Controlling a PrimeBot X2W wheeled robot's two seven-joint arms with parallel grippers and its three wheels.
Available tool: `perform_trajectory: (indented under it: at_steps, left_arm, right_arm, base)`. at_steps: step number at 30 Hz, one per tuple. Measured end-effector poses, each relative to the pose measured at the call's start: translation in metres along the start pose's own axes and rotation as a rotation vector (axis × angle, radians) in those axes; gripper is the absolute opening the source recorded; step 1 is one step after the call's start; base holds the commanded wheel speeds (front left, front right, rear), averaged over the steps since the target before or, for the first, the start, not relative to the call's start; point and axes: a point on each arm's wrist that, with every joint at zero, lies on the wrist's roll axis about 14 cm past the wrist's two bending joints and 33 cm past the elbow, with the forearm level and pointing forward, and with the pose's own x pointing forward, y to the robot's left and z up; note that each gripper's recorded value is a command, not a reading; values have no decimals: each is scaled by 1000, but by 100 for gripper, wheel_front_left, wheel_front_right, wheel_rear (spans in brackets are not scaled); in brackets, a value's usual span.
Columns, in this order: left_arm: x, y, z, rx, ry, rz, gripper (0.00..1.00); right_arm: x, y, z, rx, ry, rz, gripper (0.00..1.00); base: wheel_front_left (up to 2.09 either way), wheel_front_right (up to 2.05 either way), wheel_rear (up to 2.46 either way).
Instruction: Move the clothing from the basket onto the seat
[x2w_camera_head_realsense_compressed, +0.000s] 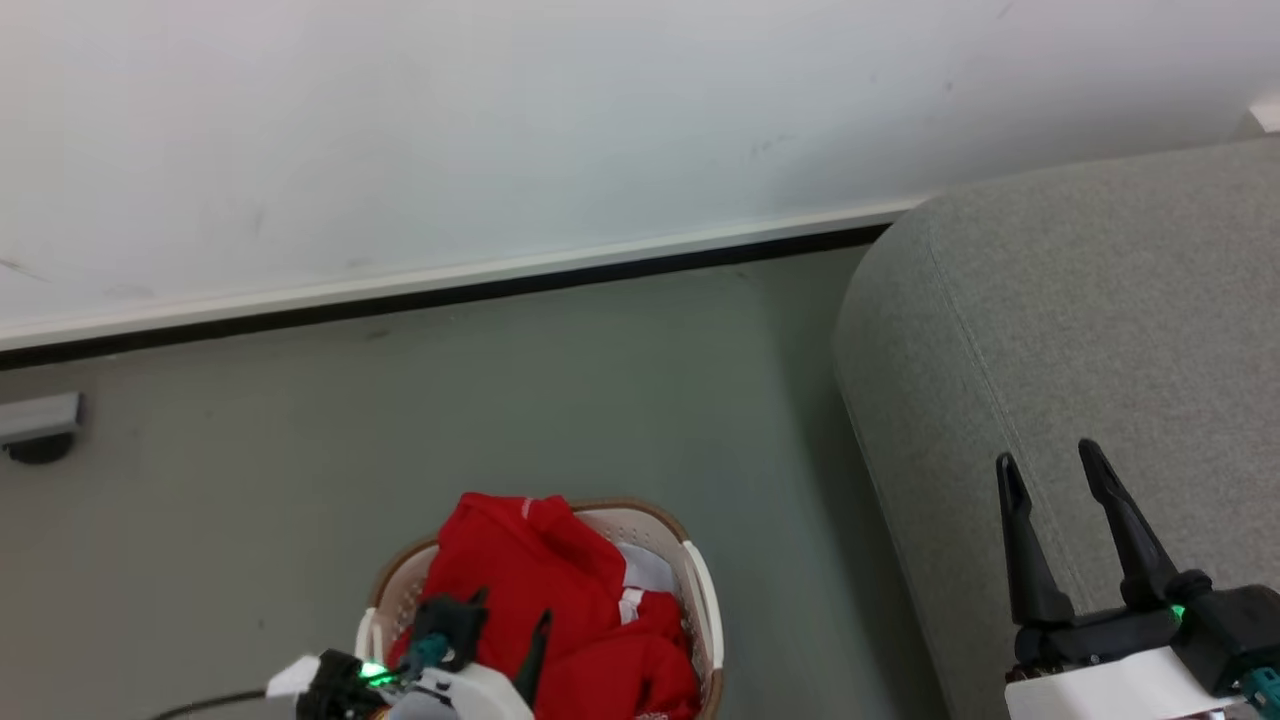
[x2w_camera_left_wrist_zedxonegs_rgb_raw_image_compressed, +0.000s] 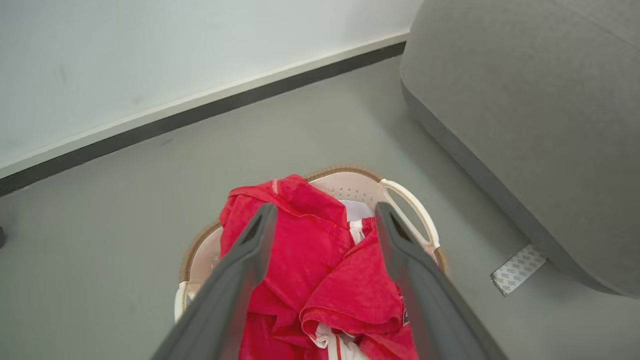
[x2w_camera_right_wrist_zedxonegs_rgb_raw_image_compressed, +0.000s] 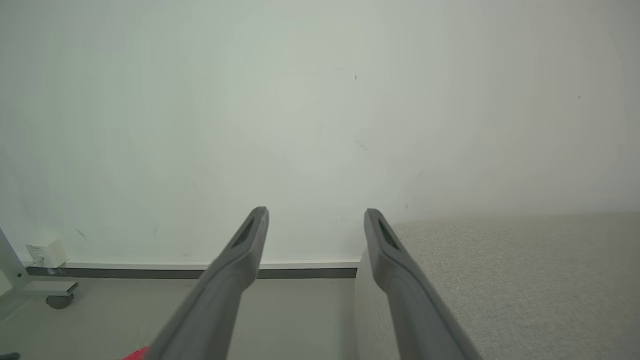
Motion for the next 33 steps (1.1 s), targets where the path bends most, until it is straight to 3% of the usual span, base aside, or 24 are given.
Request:
perform_trajectory:
  at_steps: [12, 17, 33]
  left_arm:
    - [29, -10, -120, 267, 598, -194, 100]
    - [42, -6, -140, 338, 674, -222, 100]
    - [80, -25, -182, 359, 718, -347, 100]
  right_arm:
    - [27, -20, -11, -8, 10, -52, 100]
    - [38, -26, -17, -14, 16, -62, 100]
    - [60, -40, -53, -12, 76, -89, 100]
  base:
    - [0, 0, 0]
    - [0, 0, 0]
    - [0, 0, 0]
